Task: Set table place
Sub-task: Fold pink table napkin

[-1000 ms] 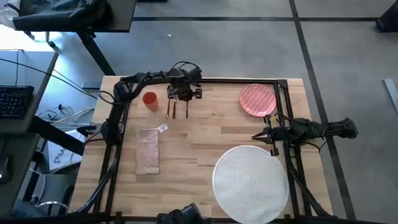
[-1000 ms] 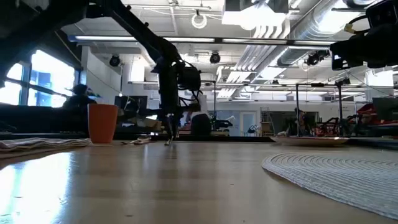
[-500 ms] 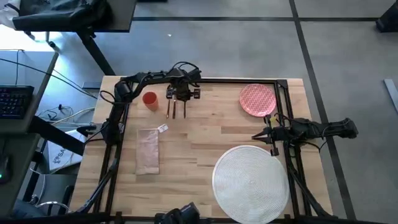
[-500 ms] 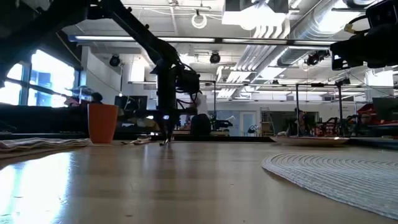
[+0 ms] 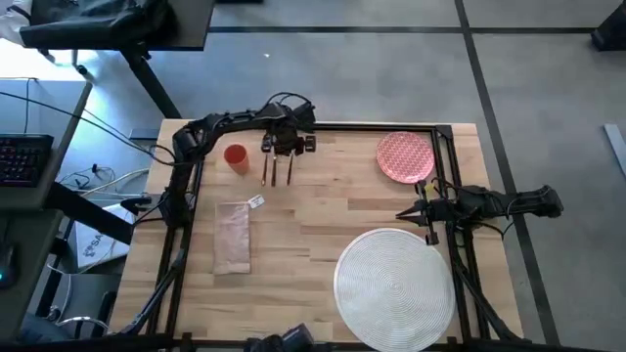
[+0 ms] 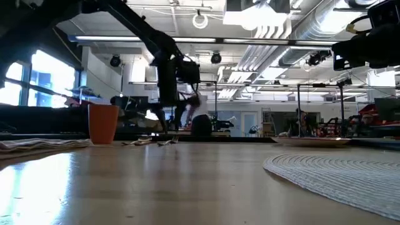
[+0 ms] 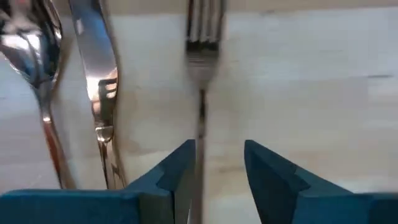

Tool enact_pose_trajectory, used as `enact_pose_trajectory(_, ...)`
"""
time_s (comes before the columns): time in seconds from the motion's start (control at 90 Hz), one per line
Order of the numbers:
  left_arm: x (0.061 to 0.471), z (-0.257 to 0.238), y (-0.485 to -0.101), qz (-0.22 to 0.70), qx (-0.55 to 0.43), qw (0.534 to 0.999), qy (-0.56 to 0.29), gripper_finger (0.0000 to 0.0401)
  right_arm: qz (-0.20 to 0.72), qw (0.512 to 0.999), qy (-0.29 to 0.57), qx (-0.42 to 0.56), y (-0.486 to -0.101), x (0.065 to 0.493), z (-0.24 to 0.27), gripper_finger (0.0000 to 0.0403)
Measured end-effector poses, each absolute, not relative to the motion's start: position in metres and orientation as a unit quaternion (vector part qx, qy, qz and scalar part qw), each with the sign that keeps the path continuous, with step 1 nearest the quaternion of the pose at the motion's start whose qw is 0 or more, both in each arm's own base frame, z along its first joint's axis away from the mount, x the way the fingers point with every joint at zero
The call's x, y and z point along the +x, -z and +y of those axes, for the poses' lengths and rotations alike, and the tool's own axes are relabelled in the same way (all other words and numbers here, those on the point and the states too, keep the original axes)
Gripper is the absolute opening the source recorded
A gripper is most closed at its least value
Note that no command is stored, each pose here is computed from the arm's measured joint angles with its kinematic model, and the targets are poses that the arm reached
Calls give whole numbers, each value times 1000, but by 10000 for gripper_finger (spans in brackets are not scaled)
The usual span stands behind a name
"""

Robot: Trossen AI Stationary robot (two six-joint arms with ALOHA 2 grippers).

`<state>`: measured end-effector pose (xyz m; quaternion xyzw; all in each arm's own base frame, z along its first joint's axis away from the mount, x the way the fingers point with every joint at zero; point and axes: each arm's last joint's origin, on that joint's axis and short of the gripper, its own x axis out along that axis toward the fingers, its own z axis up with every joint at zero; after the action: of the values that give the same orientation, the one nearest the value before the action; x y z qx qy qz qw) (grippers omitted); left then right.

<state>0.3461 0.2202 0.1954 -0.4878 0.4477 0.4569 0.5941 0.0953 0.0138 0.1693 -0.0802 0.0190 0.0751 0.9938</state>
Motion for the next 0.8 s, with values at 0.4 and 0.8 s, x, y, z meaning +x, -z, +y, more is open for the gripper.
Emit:
enact_pose_trajectory(0.4, 355, 33, -281, 519, -419, 667, -333, 91, 19, 994, -68, -80, -169, 95, 13, 0)
enact_pose_trajectory(0.8, 309, -42, -218, 640, -415, 488, -424, 116, 19, 994, -67, -80, -169, 95, 13, 0)
